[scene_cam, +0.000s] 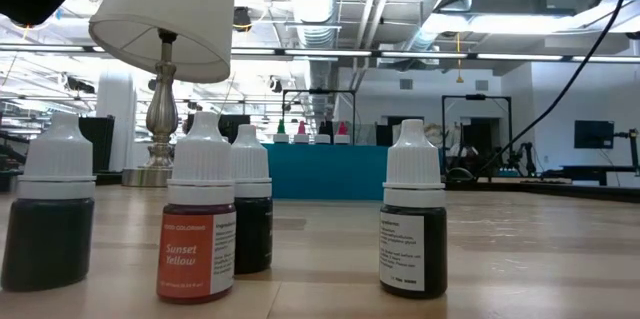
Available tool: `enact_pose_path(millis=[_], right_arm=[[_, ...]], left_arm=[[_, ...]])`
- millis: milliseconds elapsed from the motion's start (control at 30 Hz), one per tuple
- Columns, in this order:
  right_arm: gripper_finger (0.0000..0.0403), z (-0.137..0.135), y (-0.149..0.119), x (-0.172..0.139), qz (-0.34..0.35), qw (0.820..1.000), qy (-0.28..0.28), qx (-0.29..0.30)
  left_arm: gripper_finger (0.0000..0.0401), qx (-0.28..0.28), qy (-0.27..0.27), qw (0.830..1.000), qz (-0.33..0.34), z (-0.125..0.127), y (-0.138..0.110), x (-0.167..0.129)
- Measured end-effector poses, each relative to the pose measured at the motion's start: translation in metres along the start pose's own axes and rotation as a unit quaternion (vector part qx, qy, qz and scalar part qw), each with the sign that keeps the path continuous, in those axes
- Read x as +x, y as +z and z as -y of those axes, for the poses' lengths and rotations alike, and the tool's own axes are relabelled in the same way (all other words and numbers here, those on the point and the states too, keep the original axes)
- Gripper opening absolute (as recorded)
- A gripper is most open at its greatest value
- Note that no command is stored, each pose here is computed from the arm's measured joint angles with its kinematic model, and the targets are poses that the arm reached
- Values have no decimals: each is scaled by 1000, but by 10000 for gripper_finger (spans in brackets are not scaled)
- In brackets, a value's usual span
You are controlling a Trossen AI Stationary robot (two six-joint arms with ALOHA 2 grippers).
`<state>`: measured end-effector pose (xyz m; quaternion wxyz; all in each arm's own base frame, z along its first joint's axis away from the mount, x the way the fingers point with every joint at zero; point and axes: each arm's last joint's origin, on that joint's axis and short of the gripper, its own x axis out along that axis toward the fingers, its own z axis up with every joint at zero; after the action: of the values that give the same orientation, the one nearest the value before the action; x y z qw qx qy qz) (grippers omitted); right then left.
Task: Pick & Place food coloring
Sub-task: Put the large orange food coloring bottle into the bin
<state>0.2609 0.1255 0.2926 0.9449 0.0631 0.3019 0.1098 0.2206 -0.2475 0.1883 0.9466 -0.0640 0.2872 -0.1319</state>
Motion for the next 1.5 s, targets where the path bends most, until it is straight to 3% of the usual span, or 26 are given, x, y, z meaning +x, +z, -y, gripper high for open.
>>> enact_pose_path(millis=[767,1167,1500], right_arm=[[120,2,1,0,0,1000,-2,7],[120,2,1,0,0,1000,-2,7],[120,2,1,0,0,1000,-2,7]], left_arm=[[134,-2,-8,1000,-2,-1,0,3],[47,-3,-6,1000,-1,-1,0,3],[39,-7,34,999,18,-4,1,3]])
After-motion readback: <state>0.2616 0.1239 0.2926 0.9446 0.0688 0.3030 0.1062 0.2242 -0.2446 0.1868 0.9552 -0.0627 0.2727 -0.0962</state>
